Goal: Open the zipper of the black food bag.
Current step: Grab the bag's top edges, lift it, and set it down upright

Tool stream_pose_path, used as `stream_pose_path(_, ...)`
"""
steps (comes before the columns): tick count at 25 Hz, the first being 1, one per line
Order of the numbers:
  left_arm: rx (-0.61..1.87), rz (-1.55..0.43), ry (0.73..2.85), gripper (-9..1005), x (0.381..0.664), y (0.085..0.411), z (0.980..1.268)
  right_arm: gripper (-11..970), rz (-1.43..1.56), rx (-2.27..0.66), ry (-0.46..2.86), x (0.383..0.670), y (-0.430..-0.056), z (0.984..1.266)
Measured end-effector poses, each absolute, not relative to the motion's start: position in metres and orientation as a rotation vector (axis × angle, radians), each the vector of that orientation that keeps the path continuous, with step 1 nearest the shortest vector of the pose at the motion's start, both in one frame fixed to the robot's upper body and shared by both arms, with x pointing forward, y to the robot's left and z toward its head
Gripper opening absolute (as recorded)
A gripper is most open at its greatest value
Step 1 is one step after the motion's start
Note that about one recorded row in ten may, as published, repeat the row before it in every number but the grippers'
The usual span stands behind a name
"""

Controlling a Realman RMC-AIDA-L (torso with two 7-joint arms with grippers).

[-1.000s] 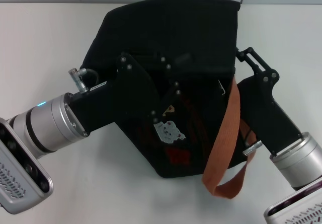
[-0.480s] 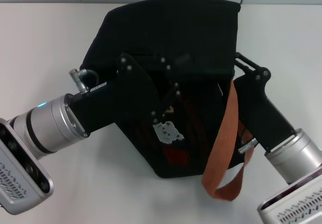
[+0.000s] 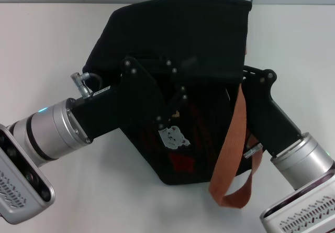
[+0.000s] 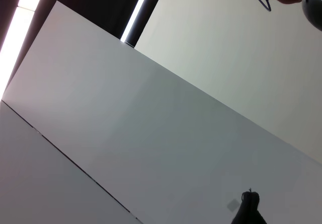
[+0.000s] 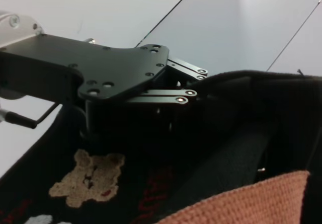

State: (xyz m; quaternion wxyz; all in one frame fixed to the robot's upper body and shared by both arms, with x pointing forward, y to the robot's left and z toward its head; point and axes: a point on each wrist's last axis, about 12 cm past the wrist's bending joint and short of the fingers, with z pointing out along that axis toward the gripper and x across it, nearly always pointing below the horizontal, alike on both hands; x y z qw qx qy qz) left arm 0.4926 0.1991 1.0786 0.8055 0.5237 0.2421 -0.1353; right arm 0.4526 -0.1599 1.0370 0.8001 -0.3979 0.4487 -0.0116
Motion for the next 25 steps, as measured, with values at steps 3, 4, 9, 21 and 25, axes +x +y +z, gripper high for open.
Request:
stream_pose_path(3, 1.119, -0.289, 0.518, 89, 0.493, 0.199, 1.079, 42, -0.031, -0.842, 0.965, 0.452, -0.161, 1.037)
stream_pose_path(4, 1.118, -0.289, 0.518, 89, 0.493, 0.199, 1.079, 27, -0.032, -0.841, 0.968, 0.452, -0.161, 1.037)
stream_pose_path(9, 1.115, -0.287, 0.515, 89, 0.493, 0.199, 1.08, 9, -0.044, -0.835, 0.998, 0.446, -0.167, 1.032)
stream_pose_path(21, 1.083, -0.277, 0.53, 89, 0.496, 0.199, 1.081, 53, -0.183, -0.851, 1.215, 0.393, -0.215, 0.994)
stream_pose_path(25, 1.075, -0.274, 0.541, 89, 0.496, 0.198, 1.081, 67, -0.218, -0.862, 1.264, 0.381, -0.229, 0.986)
